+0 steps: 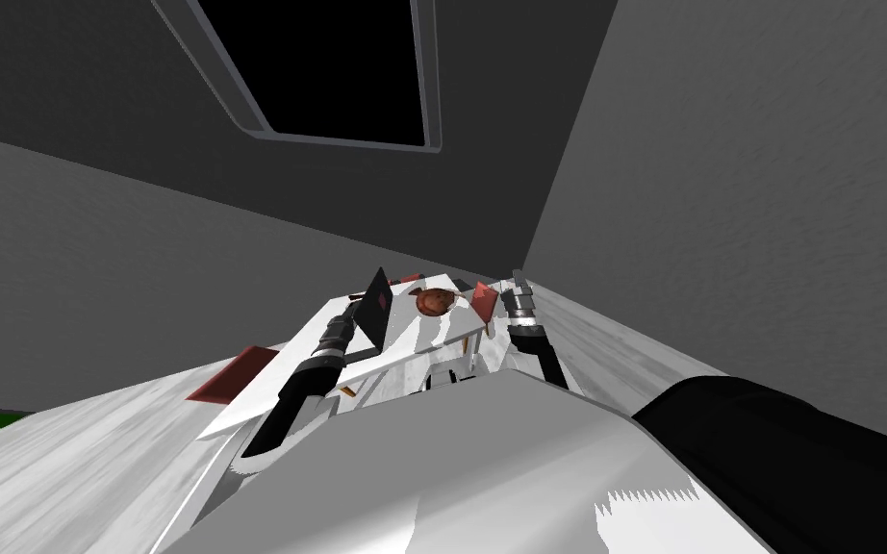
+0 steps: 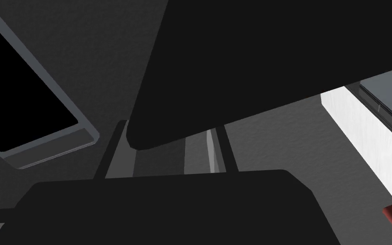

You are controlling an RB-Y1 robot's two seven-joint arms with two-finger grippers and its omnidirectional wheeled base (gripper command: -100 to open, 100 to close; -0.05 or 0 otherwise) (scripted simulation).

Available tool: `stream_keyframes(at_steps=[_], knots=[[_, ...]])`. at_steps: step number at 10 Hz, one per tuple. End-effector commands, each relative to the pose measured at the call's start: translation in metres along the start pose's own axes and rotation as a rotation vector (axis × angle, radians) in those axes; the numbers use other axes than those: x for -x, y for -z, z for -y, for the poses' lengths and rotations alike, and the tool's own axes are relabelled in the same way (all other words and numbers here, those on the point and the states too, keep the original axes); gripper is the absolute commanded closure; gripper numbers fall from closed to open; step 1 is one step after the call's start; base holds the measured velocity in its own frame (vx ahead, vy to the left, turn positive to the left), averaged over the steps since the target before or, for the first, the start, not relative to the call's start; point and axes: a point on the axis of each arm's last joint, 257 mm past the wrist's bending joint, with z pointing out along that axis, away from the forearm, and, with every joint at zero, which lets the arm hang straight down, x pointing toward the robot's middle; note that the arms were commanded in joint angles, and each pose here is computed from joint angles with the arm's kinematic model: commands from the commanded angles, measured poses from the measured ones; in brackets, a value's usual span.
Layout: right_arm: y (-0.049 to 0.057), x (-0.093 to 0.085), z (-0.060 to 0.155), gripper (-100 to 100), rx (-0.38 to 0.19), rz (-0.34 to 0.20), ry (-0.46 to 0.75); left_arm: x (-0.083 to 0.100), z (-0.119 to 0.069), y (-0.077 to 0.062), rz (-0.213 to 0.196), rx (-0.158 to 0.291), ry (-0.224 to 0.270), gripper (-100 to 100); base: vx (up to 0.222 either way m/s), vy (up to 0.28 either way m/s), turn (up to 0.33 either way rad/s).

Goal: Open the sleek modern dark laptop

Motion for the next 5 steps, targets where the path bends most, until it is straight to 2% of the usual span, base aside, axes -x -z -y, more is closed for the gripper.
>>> stream_keyframes(at_steps=[1, 2, 3, 5], knots=[[0.000, 0.000, 0.000, 0, 0.000, 0.000, 0.000, -0.013, -0.016, -0.004, -0.007, 0.034, 0.160, 100, -0.043, 0.188, 0.061], [0.000, 0.000, 0.000, 0, 0.000, 0.000, 0.000, -0.016, -0.017, -0.006, -0.008, 0.033, 0.199, 100, -0.047, 0.179, 0.046], [0.000, 0.000, 0.000, 0, 0.000, 0.000, 0.000, -0.011, -0.003, -0.005, -0.002, -0.002, 0.167, 100, -0.020, 0.081, 0.005], [0.000, 0.000, 0.000, 0, 0.000, 0.000, 0.000, -0.020, -0.011, -0.013, -0.007, -0.004, 0.256, 100, -0.022, 0.063, 0.030]])
